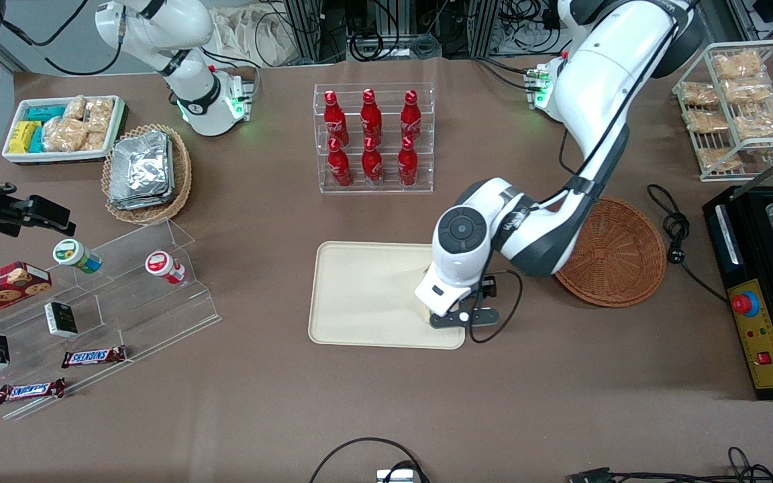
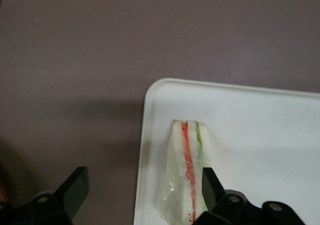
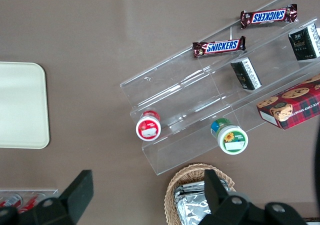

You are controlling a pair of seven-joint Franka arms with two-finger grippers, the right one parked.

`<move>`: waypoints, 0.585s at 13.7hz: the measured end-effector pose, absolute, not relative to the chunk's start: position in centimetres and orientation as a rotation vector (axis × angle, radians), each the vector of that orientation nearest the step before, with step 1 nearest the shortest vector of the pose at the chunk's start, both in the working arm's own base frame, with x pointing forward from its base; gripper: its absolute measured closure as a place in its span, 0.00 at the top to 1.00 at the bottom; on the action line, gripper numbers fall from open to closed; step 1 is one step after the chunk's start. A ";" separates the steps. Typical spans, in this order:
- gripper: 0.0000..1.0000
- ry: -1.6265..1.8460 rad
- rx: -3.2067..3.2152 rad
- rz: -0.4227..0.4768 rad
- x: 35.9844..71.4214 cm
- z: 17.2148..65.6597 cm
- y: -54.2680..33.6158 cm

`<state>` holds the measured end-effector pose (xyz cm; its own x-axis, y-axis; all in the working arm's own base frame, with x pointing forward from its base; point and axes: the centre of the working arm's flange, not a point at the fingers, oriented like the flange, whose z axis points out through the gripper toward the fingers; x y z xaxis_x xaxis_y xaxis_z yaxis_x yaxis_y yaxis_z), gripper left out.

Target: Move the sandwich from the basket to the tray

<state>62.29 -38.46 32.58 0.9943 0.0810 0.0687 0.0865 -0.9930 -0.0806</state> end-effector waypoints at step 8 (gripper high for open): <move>1.00 -0.357 -3.026 -0.120 65.6 44.3 -27.1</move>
<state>65.64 -27.06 44.25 0.9696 0.2282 0.0887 0.2354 -0.9684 -0.0820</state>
